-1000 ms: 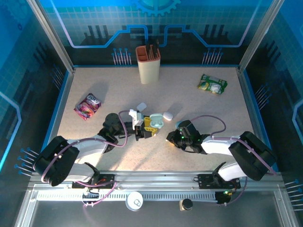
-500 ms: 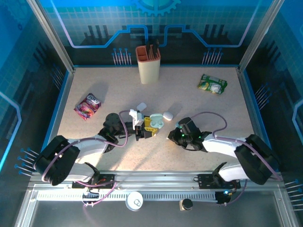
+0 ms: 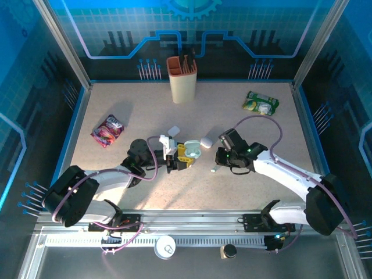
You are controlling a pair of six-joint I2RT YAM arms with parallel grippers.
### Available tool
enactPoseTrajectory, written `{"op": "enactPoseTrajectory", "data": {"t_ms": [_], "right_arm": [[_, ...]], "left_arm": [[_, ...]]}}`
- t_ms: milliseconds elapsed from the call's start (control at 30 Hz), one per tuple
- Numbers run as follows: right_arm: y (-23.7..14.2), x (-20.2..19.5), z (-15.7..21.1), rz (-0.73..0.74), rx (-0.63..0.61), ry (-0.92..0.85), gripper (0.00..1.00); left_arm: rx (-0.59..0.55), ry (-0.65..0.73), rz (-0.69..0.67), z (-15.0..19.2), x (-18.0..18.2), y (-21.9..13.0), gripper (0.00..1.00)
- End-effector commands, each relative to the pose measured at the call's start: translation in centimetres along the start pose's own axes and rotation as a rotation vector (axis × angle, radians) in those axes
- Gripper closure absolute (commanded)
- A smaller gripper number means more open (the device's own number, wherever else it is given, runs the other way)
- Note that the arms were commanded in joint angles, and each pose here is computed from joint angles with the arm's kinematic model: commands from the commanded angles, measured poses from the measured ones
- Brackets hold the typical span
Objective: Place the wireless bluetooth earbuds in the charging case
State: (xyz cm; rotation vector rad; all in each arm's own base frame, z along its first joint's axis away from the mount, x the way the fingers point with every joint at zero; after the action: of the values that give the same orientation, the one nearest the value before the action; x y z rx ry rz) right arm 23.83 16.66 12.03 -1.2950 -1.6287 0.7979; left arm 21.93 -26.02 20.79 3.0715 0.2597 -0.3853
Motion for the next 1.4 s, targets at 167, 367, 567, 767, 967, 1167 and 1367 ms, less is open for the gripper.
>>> {"op": "enactPoseTrajectory", "data": {"t_ms": [167,367,567,767,967,1167,1367], "right_arm": [[0.5,-2.7,1.6,0.132,0.137,-0.067,0.81],[1.0,-3.7,2.1,0.175,0.165,-0.043,0.83],[0.6,-4.1,2.0,0.193,0.16,-0.047,0.83],[-1.3,-2.8,0.6,0.093,0.042,-0.048,0.82],[-5.0,0.4,-1.4,-0.131,-0.107,-0.058,0.82],[-8.7,4.5,-3.2,-0.307,-0.205,-0.12,0.82],[-10.1,7.8,-4.2,-0.359,-0.226,-0.204,0.81]], "left_arm": [[0.027,0.023,-0.02,0.9,0.2,-0.3,0.61],[0.027,0.027,-0.018,0.7,0.3,-0.2,0.61],[0.036,0.027,-0.022,0.9,0.5,-0.1,0.62],[0.046,0.037,-0.058,1.4,1.4,0.3,0.62],[0.044,0.089,-0.138,1.9,3.0,1.0,0.62],[0.004,0.115,-0.18,1.8,4.6,1.8,0.62],[-0.009,0.143,-0.22,2.1,5.3,2.3,0.63]]}}
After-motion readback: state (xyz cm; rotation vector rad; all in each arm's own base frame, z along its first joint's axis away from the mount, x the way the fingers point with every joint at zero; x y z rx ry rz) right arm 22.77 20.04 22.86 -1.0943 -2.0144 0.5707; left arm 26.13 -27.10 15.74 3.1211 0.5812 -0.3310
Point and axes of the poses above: each hand's point on the last joint's axis, 136 mm out from that joint toward the fingers, its own y axis out along the fingers, its own x axis along the line the jaws close on, z = x × y, the point moved 3 cm from there along -y, back along the fingers, and after that the axes turned 9 degrees about -y, right-handed, at the moved point
